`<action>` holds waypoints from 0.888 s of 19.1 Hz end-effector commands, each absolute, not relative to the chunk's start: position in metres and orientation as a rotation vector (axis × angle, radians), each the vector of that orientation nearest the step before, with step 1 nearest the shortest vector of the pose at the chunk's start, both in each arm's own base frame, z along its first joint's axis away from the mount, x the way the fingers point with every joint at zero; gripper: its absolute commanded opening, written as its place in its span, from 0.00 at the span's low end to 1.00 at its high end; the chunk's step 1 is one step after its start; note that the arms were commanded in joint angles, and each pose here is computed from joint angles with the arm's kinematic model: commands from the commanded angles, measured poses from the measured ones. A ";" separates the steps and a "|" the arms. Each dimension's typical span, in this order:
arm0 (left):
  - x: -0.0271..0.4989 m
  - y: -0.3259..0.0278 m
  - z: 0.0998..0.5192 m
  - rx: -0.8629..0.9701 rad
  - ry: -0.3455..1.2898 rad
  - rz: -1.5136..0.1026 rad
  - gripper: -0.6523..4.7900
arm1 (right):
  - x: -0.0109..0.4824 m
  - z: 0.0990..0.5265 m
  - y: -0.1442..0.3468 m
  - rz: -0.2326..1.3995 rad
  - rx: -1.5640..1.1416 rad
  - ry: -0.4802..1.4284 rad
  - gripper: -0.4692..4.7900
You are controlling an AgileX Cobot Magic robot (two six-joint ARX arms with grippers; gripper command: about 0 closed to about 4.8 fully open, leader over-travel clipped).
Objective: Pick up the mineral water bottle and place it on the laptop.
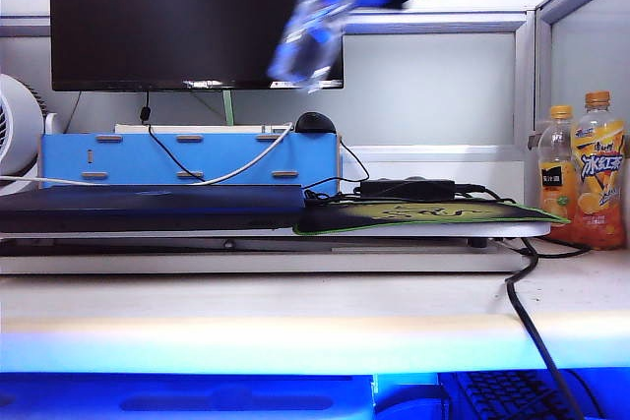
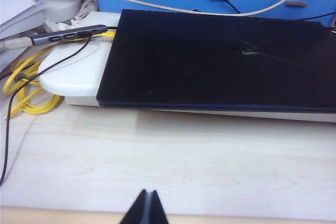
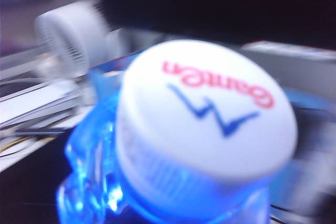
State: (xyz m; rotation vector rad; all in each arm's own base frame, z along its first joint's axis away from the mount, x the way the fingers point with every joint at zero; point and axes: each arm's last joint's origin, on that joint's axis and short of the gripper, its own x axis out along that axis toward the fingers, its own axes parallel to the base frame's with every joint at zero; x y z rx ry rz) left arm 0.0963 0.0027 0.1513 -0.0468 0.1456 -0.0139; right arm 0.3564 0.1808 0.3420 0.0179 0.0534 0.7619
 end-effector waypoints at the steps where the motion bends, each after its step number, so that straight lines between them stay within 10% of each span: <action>1: 0.096 0.003 0.151 -0.045 0.143 -0.017 0.12 | 0.366 0.344 0.216 0.820 0.027 -0.010 0.08; 17: 0.096 0.003 0.151 -0.045 0.143 -0.017 0.12 | 0.365 0.297 0.307 0.750 -0.218 0.118 0.08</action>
